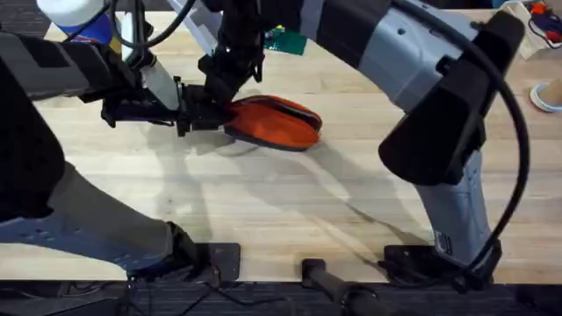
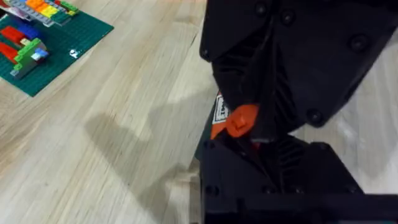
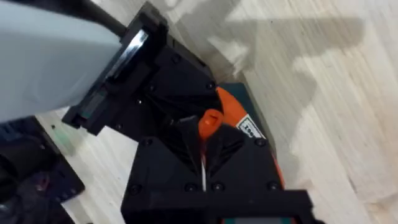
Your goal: Unzip the bag, pick up the pens from the table one at a time and place them inside, then zip the bag closed.
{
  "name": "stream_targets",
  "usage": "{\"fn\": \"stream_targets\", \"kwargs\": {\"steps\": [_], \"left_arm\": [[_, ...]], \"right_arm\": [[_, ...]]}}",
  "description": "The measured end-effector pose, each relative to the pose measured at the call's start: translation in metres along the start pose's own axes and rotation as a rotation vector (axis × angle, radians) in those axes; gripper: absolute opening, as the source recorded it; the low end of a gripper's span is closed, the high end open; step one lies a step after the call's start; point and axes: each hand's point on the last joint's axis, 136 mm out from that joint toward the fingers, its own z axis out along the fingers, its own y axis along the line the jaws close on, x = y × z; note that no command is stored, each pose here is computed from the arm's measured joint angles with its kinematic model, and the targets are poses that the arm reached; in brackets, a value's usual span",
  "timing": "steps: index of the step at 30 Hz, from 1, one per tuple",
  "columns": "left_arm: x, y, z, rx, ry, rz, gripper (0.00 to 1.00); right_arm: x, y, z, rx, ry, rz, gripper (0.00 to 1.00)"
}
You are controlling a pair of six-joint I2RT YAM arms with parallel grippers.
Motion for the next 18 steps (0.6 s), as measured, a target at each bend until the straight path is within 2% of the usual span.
{"fn": "stream_targets", "kwargs": {"steps": [6, 18], "left_arm": [[-0.006, 0.0, 0.001, 0.0, -0.033, -0.002, 0.044], [-0.018, 0.0, 0.002, 0.0, -0.097, -0.002, 0.043]], "right_arm": [[0.003, -0.001, -0.012, 0.016, 0.003, -0.069, 0.031], [0.009, -0.007, -0.033, 0.021, 0.004, -0.106, 0.031]]}}
